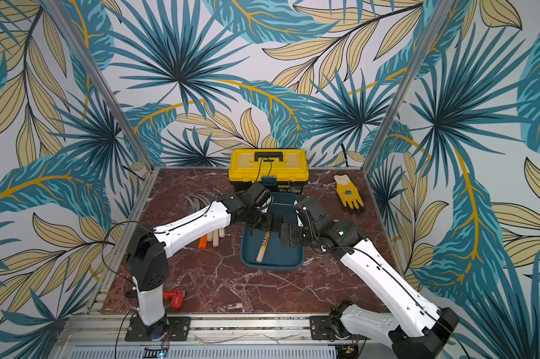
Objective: Put small sickles into storage boxes
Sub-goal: Pick up the sickle at the center of the board.
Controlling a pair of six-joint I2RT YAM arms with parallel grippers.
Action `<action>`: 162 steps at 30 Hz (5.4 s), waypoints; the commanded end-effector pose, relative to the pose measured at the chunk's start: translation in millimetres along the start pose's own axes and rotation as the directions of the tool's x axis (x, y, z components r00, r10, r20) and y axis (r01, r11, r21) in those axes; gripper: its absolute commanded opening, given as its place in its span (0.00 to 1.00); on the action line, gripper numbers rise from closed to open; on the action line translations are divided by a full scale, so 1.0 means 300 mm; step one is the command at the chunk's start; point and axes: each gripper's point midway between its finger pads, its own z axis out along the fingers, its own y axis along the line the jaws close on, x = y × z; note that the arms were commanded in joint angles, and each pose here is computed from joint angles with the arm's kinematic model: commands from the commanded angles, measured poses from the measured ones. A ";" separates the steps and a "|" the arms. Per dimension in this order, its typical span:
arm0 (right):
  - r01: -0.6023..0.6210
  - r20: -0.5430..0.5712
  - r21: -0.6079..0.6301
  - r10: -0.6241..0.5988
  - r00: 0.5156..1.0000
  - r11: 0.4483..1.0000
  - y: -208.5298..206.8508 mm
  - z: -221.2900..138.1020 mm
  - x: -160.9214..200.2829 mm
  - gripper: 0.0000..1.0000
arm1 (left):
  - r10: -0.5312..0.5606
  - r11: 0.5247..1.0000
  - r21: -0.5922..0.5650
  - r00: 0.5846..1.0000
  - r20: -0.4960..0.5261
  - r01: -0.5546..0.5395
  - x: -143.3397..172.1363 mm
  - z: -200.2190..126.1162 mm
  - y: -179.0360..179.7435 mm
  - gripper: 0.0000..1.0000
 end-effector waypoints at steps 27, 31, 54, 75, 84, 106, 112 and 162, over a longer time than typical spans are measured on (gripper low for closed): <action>0.011 0.042 -0.165 -0.004 0.999 0.986 0.181 0.080 -0.171 1.00 | -0.093 0.987 -0.112 0.976 0.198 0.117 -0.099 -0.380 0.327 0.99; 0.017 0.042 -0.177 -0.010 0.999 0.984 0.198 0.096 -0.188 1.00 | -0.128 0.979 -0.132 0.974 0.189 0.155 -0.082 -0.375 0.391 0.99; 0.002 -0.033 -0.221 -0.009 0.999 0.975 0.278 0.251 -0.218 1.00 | -0.320 0.904 -0.283 0.946 0.049 0.321 0.034 -0.190 0.674 1.00; 0.030 -0.098 -0.215 -0.052 0.994 0.976 0.304 0.359 -0.220 1.00 | -0.378 0.872 -0.352 0.925 -0.041 0.341 0.014 -0.006 0.781 0.51; 0.071 -0.102 -0.194 -0.092 0.991 0.979 0.295 0.382 -0.232 1.00 | -0.391 0.864 -0.366 0.919 -0.058 0.345 -0.004 0.050 0.810 0.47; 0.055 -0.152 -0.159 -0.079 0.985 0.986 0.235 0.410 -0.215 1.00 | -0.425 0.842 -0.413 0.899 -0.110 0.347 0.044 0.140 0.870 0.33; 0.057 -0.155 -0.156 -0.082 0.984 0.986 0.223 0.409 -0.209 0.99 | -0.427 0.838 -0.425 0.897 -0.119 0.342 0.056 0.155 0.881 0.23; -0.128 -0.100 -0.155 0.113 0.989 0.980 0.141 0.224 -0.091 1.00 | -0.338 0.892 -0.314 0.941 0.011 0.324 0.125 -0.138 0.621 0.00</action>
